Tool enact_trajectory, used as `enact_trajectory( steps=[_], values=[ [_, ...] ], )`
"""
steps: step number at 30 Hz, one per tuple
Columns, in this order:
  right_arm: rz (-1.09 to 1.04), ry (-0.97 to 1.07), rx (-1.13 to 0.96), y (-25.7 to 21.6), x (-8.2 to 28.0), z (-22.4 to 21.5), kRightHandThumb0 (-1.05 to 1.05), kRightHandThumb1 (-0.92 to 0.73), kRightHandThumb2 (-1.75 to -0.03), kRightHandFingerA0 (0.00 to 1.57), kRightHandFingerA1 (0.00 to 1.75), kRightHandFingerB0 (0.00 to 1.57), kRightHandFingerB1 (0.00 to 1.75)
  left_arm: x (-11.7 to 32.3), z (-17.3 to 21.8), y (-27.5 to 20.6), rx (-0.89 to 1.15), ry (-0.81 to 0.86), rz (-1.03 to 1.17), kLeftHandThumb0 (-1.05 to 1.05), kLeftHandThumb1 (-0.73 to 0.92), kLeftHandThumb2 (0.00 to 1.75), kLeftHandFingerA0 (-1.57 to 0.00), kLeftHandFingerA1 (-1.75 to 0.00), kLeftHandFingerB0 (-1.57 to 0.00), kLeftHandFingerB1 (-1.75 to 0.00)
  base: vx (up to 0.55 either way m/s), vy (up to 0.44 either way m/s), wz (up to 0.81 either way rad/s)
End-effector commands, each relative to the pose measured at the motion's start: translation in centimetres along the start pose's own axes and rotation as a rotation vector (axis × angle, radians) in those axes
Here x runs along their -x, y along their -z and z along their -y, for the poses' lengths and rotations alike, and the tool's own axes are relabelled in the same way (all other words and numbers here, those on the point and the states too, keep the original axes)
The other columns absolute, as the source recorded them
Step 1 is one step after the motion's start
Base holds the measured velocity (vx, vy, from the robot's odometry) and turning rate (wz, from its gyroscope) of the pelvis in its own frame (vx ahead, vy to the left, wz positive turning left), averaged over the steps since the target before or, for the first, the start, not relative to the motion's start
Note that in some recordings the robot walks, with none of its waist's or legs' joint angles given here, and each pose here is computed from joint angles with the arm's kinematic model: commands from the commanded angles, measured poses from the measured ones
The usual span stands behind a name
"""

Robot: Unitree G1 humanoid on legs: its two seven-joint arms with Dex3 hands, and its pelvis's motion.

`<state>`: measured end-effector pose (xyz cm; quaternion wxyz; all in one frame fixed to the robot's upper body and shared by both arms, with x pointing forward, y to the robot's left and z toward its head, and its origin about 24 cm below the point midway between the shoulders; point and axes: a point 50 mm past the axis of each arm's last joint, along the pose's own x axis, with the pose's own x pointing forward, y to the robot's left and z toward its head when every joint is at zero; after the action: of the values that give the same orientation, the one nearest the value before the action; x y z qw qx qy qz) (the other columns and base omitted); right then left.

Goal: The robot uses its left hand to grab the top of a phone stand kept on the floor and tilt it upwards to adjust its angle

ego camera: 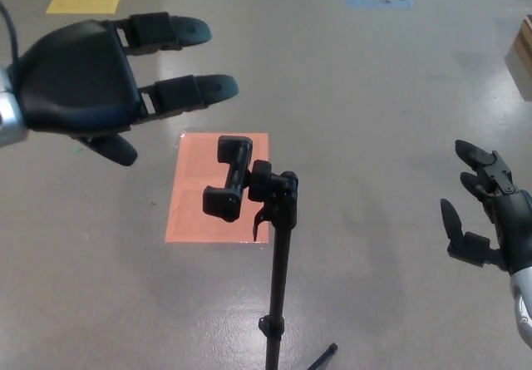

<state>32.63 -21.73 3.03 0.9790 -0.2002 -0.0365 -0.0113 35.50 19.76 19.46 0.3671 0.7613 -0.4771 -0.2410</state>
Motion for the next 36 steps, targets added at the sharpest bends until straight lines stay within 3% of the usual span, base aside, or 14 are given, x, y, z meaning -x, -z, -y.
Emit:
enact_trajectory(
  steps=[1,18,19,22,23,26,27,29,30,32,33,34,35,36],
  values=[
    [0.011,0.009,-0.001,-0.2,-0.2,0.6,-0.33,-0.59,-1.11,0.00,0.47,0.00,0.47,-0.5,0.3,-0.6,0.008,0.025,0.034,-0.96,0.65,0.98,-0.09,-0.18,0.00,-0.08,0.00,0.000,0.00],
    [0.025,0.015,0.011,-0.6,-0.5,0.9,-0.33,-0.59,-1.11,0.00,0.46,0.00,0.47,-0.9,1.0,-1.7,0.009,0.050,0.065,-1.01,0.68,0.99,-0.13,-0.19,0.00,-0.03,0.00,0.000,0.00],
    [0.026,0.018,0.010,-0.7,-0.5,0.9,-0.33,-0.58,-1.11,0.00,0.46,0.00,0.47,-0.9,1.0,-1.8,0.010,0.050,0.065,-0.85,0.73,0.62,-0.10,-0.25,0.00,-0.16,0.00,0.000,0.00],
    [0.028,0.020,0.014,-0.8,-0.6,1.0,-0.34,-0.58,-1.11,0.00,0.46,0.00,0.47,-0.8,1.1,-1.7,0.017,0.048,0.059,-0.85,0.57,0.97,-0.12,-0.29,0.00,-0.19,0.00,0.000,0.00],
    [0.029,0.021,0.011,-0.8,-0.6,1.0,-0.33,-0.59,-1.11,0.01,0.46,0.00,0.47,-0.8,1.1,-1.7,0.018,0.055,0.057,-0.86,0.73,0.63,-0.11,-0.25,0.00,-0.21,0.00,0.000,0.00],
    [0.028,0.020,0.007,-0.8,-0.6,1.0,-0.33,-0.59,-1.11,0.01,0.46,0.00,0.47,-0.8,1.2,-1.7,0.023,0.059,0.056,-0.86,0.72,0.62,-0.11,-0.26,0.00,-0.20,0.00,0.000,0.00],
    [0.031,0.022,0.011,-0.8,-0.6,1.0,-0.62,-0.86,-0.65,0.24,0.32,0.14,0.27,-0.7,1.2,-1.7,0.023,0.060,0.057,-0.86,0.72,0.62,-0.12,-0.26,0.00,-0.20,0.00,0.000,0.00],
    [0.033,0.024,0.015,-0.8,-0.6,1.1,-0.63,-0.86,-0.65,0.24,0.32,0.14,0.27,-0.7,1.3,-1.8,0.037,0.070,0.055,-0.85,0.72,0.62,-0.12,-0.25,0.00,-0.17,0.00,0.000,0.00],
    [0.034,0.024,0.012,-0.9,-0.7,1.1,-0.62,-0.85,-0.65,0.24,0.33,0.15,0.28,-0.7,1.4,-1.8,0.038,0.077,0.053,-0.90,0.61,0.98,-0.10,-0.24,0.00,-0.13,0.00,0.000,0.00],
    [0.035,0.023,0.007,-0.9,-0.7,1.0,-0.62,-0.85,-0.65,0.24,0.33,0.15,0.28,-0.7,1.4,-1.7,0.036,0.085,0.052,-0.90,0.61,0.98,-0.10,-0.24,0.00,-0.13,0.00,0.000,0.00],
    [0.034,0.021,0.011,-0.9,-0.7,1.0,-0.33,-0.58,-1.11,0.01,0.47,0.01,0.47,-0.7,1.4,-1.7,0.039,0.087,0.051,-0.86,0.74,0.63,-0.11,-0.25,0.00,-0.21,0.00,0.000,0.00],
    [0.032,0.018,0.013,-0.9,-0.7,1.0,-0.33,-0.59,-1.11,0.00,0.47,0.00,0.47,-0.8,1.4,-1.8,0.043,0.089,0.050,-0.86,0.73,0.63,-0.11,-0.26,0.00,-0.22,0.00,0.000,0.00],
    [0.033,0.017,0.012,-0.9,-0.7,1.0,-0.33,-0.59,-1.11,0.00,0.47,0.00,0.47,-0.8,1.4,-1.8,0.044,0.089,0.050,-0.86,0.73,0.63,-0.11,-0.26,0.00,-0.22,0.00,0.000,0.00],
    [0.034,0.018,0.012,-0.9,-0.7,1.1,-0.33,-0.59,-1.11,0.01,0.46,0.00,0.47,-0.8,1.4,-1.7,0.044,0.095,0.048,-0.97,0.65,0.98,-0.13,-0.20,0.00,-0.08,0.00,0.000,0.00]
  ],
)
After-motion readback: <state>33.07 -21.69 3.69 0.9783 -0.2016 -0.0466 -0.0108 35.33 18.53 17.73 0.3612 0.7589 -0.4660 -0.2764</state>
